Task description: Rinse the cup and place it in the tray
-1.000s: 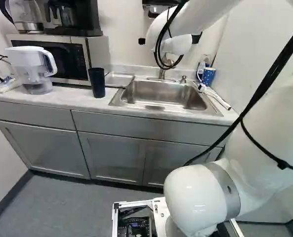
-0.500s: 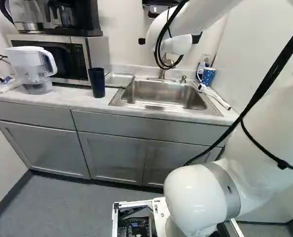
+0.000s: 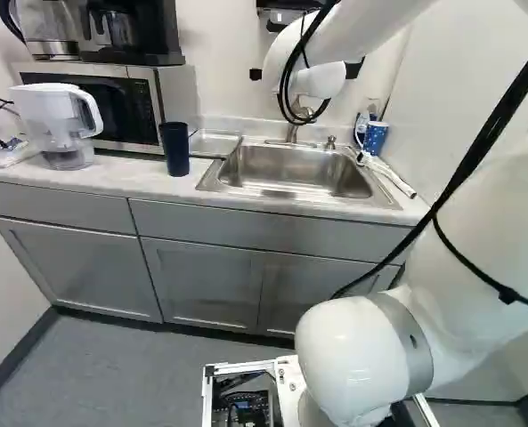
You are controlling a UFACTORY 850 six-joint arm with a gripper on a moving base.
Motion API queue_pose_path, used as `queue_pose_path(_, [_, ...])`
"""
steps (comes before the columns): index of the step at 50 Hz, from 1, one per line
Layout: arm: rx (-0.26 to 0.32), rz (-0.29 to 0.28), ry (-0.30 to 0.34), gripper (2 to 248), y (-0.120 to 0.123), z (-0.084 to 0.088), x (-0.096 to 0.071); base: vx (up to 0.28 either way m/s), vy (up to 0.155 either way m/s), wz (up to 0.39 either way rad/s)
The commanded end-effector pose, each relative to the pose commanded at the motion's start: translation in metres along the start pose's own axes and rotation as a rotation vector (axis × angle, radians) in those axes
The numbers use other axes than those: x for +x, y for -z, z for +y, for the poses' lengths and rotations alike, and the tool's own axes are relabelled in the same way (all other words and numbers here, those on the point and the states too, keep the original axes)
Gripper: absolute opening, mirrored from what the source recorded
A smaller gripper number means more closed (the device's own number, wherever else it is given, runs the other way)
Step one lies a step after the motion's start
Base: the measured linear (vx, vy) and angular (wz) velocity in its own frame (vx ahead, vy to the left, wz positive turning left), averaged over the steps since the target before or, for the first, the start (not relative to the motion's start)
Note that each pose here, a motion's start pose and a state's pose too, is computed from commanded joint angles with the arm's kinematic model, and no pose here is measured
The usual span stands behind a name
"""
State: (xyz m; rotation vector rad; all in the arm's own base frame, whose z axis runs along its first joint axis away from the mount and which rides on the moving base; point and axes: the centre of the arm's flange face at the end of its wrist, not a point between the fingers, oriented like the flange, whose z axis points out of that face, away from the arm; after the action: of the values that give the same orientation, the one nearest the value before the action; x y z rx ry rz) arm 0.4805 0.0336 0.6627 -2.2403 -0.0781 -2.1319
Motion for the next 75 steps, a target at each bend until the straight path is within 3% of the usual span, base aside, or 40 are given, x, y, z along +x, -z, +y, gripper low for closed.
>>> queue_pose_path(56, [-0.056, -0.153, -0.047, 247, -0.045, 0.022, -0.010, 0.000, 0.000, 0.000])
queue_pose_path(75, [-0.073, -0.190, -0.052, 247, -0.054, 0.032, 0.002, 0.000, 0.000, 0.000])
